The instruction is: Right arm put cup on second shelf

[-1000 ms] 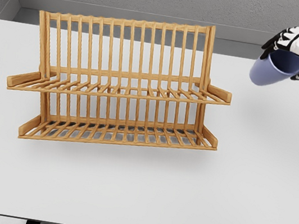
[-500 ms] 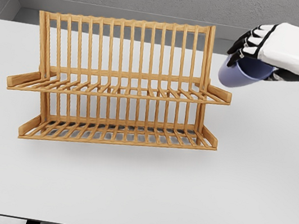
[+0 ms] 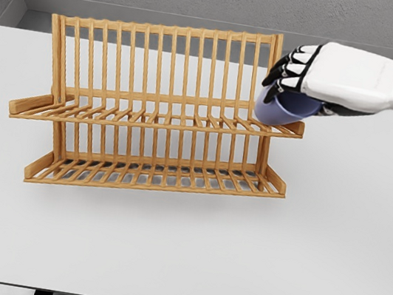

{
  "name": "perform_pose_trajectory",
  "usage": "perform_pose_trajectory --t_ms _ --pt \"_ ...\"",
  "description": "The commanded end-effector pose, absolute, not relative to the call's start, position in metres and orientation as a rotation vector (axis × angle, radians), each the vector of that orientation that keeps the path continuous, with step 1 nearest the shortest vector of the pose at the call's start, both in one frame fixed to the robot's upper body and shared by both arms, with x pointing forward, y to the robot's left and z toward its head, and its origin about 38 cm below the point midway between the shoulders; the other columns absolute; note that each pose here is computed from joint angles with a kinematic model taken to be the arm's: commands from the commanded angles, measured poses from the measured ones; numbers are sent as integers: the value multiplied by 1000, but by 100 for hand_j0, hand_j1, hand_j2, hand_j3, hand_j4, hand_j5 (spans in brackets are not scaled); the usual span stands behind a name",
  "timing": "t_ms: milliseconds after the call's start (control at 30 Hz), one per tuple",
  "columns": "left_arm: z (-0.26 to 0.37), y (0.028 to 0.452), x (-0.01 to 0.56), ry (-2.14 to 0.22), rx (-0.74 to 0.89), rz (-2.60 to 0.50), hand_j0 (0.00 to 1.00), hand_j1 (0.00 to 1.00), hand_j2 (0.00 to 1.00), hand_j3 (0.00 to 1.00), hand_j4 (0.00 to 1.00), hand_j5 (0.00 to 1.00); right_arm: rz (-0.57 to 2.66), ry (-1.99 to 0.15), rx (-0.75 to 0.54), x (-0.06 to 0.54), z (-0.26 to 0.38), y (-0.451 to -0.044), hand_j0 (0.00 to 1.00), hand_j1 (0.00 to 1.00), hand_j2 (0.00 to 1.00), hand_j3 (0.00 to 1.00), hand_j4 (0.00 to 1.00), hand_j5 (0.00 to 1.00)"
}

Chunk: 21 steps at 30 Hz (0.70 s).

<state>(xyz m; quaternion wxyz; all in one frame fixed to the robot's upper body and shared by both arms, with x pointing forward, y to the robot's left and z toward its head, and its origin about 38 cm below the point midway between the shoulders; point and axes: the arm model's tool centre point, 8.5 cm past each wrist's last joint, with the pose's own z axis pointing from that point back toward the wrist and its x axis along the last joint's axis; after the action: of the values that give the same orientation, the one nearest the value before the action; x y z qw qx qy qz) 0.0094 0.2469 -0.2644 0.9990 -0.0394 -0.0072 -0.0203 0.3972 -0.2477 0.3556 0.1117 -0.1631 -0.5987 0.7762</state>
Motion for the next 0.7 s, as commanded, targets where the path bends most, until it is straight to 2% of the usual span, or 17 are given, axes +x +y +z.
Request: perform_pose_trajectory --t_ms 0,267,333,367,467,500,600,667 --pt "-264 247 9 -14 -79 -41 100 100 100 100 100 100 2281 -1757 -460 397 352 -245 65 65 65 65 65 65" --pt "-264 247 9 -14 -79 -41 100 100 100 100 100 100 2313 -1734 -434 398 340 -235 66 66 66 66 66 66" --pt "-264 247 9 -14 -79 -41 100 100 100 100 100 100 2313 -1732 -435 398 340 -236 74 74 74 74 74 74" --pt "-264 247 9 -14 -79 -41 100 100 100 100 100 100 2313 -1732 -435 398 340 -236 85 85 85 85 85 85" --pt "-264 247 9 -14 -79 -41 100 100 100 100 100 100 2314 -1731 -437 398 340 -236 92 92 92 92 92 92" --pt "-264 247 9 -14 -79 -41 100 100 100 100 100 100 2313 -1730 -437 399 340 -236 99 99 99 99 99 99" --pt "-264 247 9 -14 -79 -41 100 100 100 100 100 100 2307 -1728 -450 400 342 -239 100 100 100 100 100 100" --pt "-264 247 9 -14 -79 -41 100 100 100 100 100 100 2256 -1770 -547 401 368 -253 100 100 100 100 100 100"
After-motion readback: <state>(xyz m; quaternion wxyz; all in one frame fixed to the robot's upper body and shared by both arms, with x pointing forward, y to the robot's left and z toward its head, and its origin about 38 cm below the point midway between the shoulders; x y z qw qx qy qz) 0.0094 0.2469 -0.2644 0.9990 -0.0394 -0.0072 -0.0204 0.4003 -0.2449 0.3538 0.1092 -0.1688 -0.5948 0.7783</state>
